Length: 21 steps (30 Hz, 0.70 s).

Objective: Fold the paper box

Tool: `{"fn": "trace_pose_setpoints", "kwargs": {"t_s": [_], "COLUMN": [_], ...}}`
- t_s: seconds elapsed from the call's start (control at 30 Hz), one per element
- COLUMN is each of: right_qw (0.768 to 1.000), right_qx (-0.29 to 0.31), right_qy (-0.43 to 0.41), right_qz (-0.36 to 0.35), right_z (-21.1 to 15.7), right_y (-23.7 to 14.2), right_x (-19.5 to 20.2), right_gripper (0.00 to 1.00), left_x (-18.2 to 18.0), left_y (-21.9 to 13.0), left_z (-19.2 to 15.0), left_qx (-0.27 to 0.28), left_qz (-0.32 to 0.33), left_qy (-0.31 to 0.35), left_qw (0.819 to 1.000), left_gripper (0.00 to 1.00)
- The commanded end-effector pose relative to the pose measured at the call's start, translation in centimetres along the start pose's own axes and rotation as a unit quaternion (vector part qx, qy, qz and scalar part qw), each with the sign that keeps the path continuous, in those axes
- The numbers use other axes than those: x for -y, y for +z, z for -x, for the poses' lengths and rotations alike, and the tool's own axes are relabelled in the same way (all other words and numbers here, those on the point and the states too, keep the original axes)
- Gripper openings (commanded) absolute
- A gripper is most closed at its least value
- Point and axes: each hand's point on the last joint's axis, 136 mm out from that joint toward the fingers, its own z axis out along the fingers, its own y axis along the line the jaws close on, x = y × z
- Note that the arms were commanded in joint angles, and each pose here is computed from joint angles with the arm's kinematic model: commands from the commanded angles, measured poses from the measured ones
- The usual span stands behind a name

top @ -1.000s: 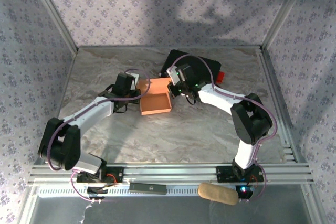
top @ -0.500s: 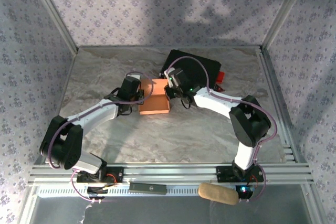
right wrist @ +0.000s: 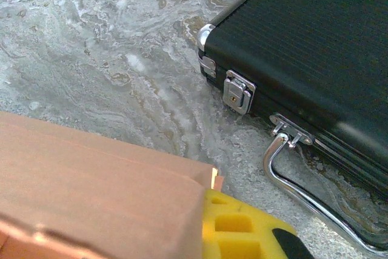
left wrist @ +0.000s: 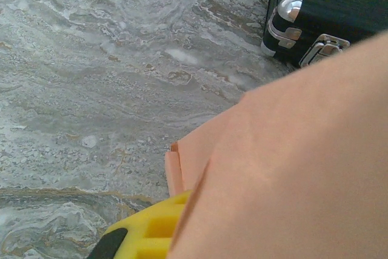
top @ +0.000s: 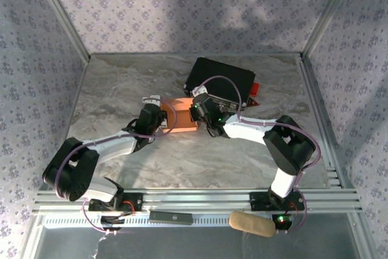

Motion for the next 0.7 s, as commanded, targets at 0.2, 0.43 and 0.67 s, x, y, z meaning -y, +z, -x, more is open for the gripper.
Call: {"fn": "trace_pose_setpoints", "kwargs": {"t_s": [0.2, 0.43, 0.67], "right_qw": [0.999, 0.999, 1.000], "right_qx": [0.033, 0.025, 0.017], "right_qy": [0.023, 0.011, 0.013], "right_qz": [-0.003, -0.026, -0.023], "right_z": [0.2, -0.1, 0.4], "right_y": [-0.9, -1.3, -1.9], "right_x": [-0.6, -0.6, -0.6], "right_gripper": [0.02, 0.17, 0.21], "left_x": [0.7, 0.7, 0.1], "left_y": [-0.2, -0.3, -0.3], "left_z": [-0.5, -1.6, -2.4], "left_qx": [0.027, 0.024, 0.030], "left_qz": [-0.024, -0.008, 0.030], "left_qy": [-0.022, -0.004, 0.007], "left_qw": [0.999, 1.000, 0.999], "left_gripper": [0.00, 0.00, 0.00]}}
